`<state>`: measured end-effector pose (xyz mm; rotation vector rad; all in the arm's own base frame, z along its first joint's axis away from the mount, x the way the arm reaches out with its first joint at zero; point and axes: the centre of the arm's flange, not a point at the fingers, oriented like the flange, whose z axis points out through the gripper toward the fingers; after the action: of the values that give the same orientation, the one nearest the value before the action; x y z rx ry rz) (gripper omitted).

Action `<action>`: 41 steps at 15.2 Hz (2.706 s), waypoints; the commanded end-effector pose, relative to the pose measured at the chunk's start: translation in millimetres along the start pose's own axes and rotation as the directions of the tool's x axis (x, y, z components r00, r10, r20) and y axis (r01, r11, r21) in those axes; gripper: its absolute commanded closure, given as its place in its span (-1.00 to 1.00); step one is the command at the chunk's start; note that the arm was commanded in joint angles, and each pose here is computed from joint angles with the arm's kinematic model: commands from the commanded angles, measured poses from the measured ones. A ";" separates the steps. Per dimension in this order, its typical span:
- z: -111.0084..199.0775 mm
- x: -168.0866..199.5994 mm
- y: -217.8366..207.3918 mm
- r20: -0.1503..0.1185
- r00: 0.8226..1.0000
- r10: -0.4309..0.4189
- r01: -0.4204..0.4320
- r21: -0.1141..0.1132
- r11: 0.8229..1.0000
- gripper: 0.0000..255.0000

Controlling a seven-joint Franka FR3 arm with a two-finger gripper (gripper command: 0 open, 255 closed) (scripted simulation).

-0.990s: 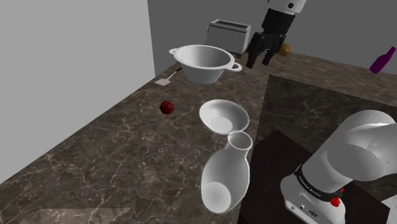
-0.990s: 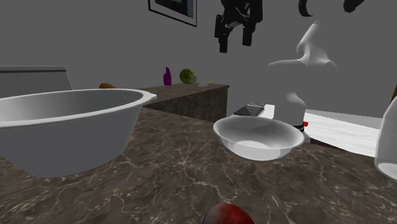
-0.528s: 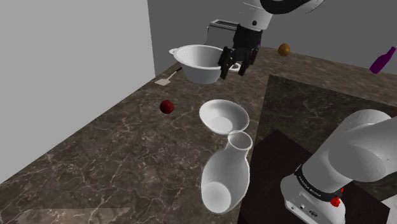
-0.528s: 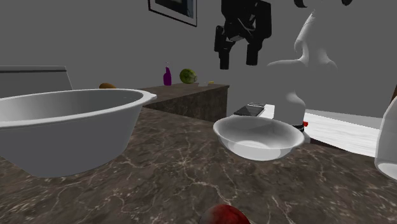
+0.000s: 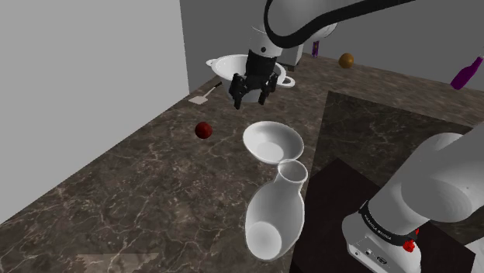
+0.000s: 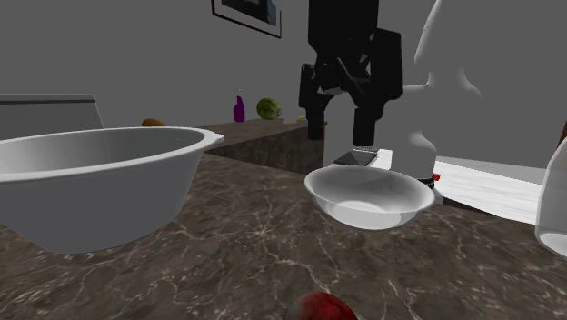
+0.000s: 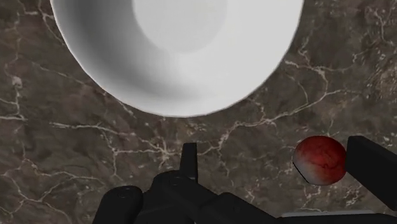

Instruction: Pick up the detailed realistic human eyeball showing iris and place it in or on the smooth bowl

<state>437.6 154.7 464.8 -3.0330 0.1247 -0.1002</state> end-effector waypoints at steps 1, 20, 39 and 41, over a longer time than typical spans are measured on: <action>14.9 9.8 -16.4 -0.002 1.000 0.009 -0.009 0.002 1.000 -1.00; 136.0 74.0 -103.6 -0.007 0.999 0.049 -0.049 0.007 0.999 -1.00; 125.5 74.7 -104.7 -0.007 0.999 0.049 -0.049 0.007 0.999 1.00; 115.0 75.4 -105.8 -0.007 0.999 0.049 -0.049 0.007 0.999 1.00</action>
<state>528.8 265.1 360.0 -3.0205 0.1981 -0.1078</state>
